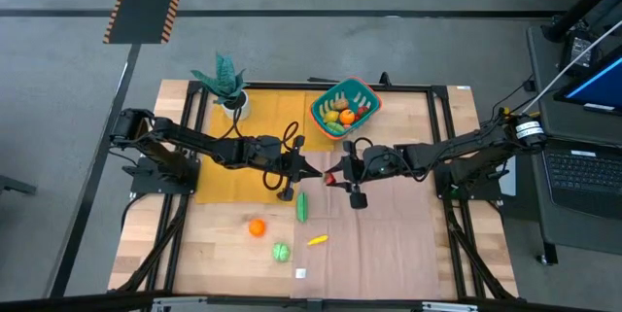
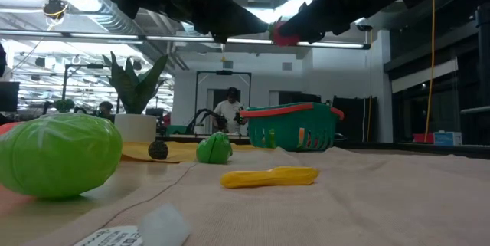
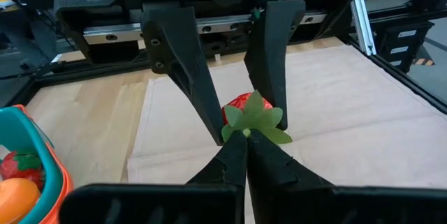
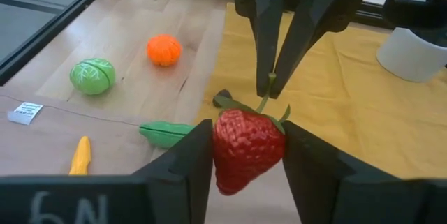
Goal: Pick and placing Produce into tupperware
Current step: Put the strawberry into the basket
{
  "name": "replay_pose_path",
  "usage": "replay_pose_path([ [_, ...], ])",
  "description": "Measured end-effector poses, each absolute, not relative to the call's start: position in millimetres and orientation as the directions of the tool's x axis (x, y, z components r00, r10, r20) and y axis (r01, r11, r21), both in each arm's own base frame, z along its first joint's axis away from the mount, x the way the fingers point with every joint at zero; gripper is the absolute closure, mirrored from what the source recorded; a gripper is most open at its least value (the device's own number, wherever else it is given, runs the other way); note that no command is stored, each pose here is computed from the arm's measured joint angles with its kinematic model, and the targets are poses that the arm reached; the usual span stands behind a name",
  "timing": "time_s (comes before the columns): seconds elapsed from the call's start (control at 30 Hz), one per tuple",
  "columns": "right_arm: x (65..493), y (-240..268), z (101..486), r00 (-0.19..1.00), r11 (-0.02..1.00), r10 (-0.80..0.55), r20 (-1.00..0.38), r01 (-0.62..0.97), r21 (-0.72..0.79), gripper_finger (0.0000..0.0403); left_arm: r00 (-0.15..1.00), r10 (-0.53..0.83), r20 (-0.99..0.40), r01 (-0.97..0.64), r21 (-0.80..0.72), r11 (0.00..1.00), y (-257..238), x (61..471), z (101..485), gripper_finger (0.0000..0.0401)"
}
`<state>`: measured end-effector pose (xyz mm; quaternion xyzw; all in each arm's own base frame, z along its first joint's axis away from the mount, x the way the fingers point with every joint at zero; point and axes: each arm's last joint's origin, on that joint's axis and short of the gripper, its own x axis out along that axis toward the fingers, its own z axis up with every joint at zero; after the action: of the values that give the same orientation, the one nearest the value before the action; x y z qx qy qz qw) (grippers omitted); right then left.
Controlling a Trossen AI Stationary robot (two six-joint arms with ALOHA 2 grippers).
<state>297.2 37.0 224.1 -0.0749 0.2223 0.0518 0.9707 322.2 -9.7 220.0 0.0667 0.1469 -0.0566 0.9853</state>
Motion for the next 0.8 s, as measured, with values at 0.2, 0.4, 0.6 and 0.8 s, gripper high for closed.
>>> replay_pose_path([
  [0.2,297.4,37.0,224.7,0.899,0.984,0.068,-0.433,-0.133,-0.122,0.0251,0.951,-0.090,-0.297,0.129,0.115,0.985,-9.6,322.2,220.0,0.0383],
  [0.4,297.6,37.0,225.0,0.900,0.984,0.068,-0.431,-0.132,-0.120,0.0255,0.954,-0.094,-0.283,0.131,0.116,0.985,-10.8,319.1,226.3,0.0365],
  [0.6,297.2,37.0,224.3,0.897,0.984,0.067,-0.438,-0.131,-0.118,0.0248,0.943,-0.094,-0.318,0.133,0.104,0.986,-10.4,304.2,240.2,0.0353],
  [0.8,297.4,37.0,224.7,0.898,0.985,0.067,-0.434,-0.130,-0.117,0.0257,0.932,-0.076,-0.354,0.116,0.092,0.989,-9.5,291.9,247.5,0.0352],
])
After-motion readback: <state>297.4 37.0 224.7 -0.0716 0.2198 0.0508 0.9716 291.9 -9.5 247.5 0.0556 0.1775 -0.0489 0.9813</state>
